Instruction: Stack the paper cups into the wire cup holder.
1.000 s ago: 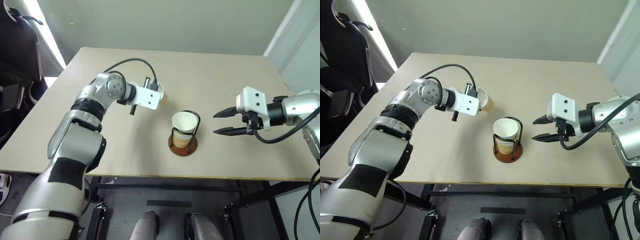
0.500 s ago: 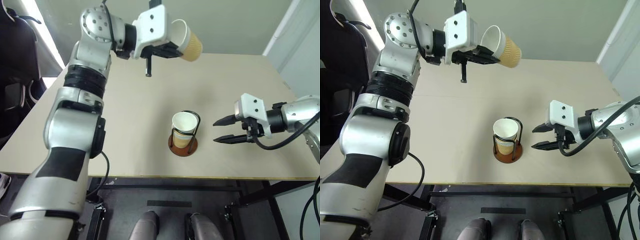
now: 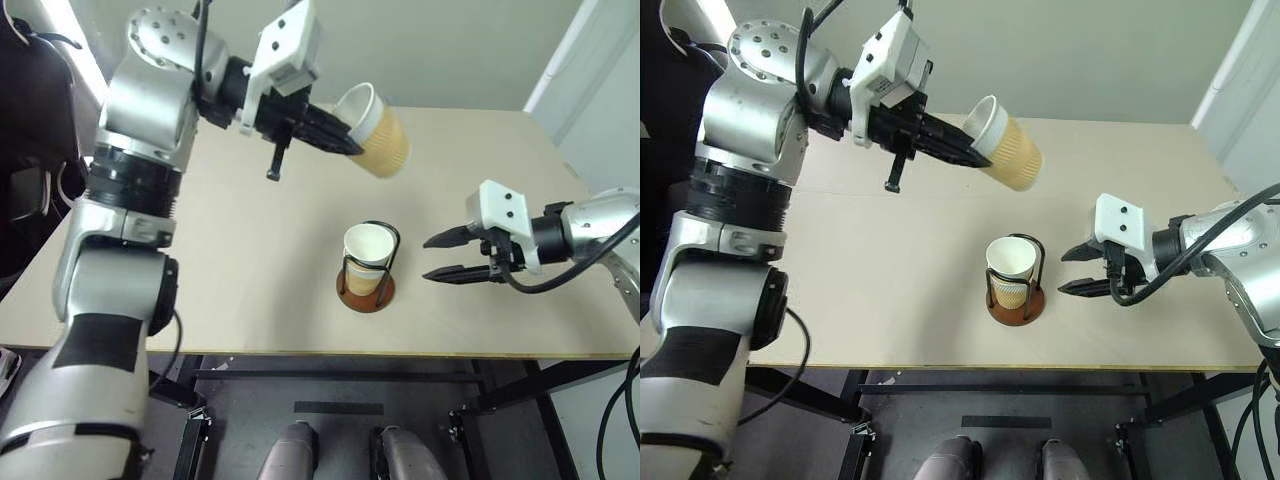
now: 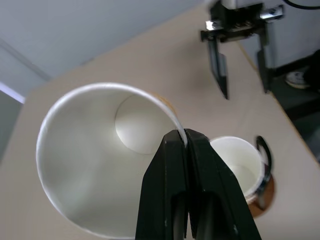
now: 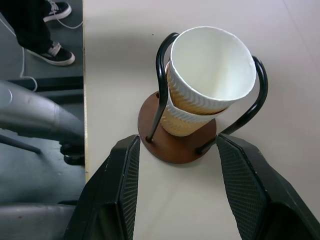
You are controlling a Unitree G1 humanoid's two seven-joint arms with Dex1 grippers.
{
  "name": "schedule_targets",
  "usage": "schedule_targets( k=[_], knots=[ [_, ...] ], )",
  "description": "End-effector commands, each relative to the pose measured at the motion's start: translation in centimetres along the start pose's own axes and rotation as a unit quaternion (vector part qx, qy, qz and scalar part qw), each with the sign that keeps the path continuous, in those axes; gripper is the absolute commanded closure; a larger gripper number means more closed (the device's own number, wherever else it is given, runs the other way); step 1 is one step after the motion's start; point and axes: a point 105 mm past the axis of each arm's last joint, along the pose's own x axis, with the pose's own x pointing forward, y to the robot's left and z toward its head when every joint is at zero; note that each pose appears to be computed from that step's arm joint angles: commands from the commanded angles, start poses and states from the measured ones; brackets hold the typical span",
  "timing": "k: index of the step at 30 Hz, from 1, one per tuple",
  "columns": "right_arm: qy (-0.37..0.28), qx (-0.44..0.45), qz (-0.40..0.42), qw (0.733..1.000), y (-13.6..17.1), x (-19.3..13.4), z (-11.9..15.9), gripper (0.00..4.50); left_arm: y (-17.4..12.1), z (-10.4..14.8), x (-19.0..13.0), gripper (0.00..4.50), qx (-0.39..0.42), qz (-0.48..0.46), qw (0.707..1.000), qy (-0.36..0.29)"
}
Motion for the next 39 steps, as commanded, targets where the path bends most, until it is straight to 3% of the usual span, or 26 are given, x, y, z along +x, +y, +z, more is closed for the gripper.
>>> schedule_targets(
  k=[1, 10, 17, 26, 39],
  knots=[
    [0.023, -0.052, -0.049, 0.997, -1.8, -1.7, 0.1, 2.11, -1.0, 1.0, -0.2, 4.47, 0.009, -0.036, 0.999, -0.006],
    [0.029, -0.079, -0.07, 0.994, -3.0, -2.6, 0.5, 2.11, -2.1, 0.6, 1.2, 4.47, -0.018, -0.078, 0.997, -0.022],
    [0.03, -0.075, -0.073, 0.994, -2.8, -2.7, 0.3, 2.11, -3.8, -1.2, 2.0, 4.47, -0.005, -0.12, 0.993, 0.019],
    [0.031, -0.069, -0.073, 0.994, -2.4, -2.7, 0.2, 2.11, -3.5, -3.3, 2.8, 4.47, 0.037, -0.123, 0.989, 0.067],
    [0.027, -0.057, -0.065, 0.996, -1.7, -2.3, -0.1, 2.11, -3.4, -3.5, 5.2, 4.47, 0.043, -0.136, 0.989, 0.044]
  ],
)
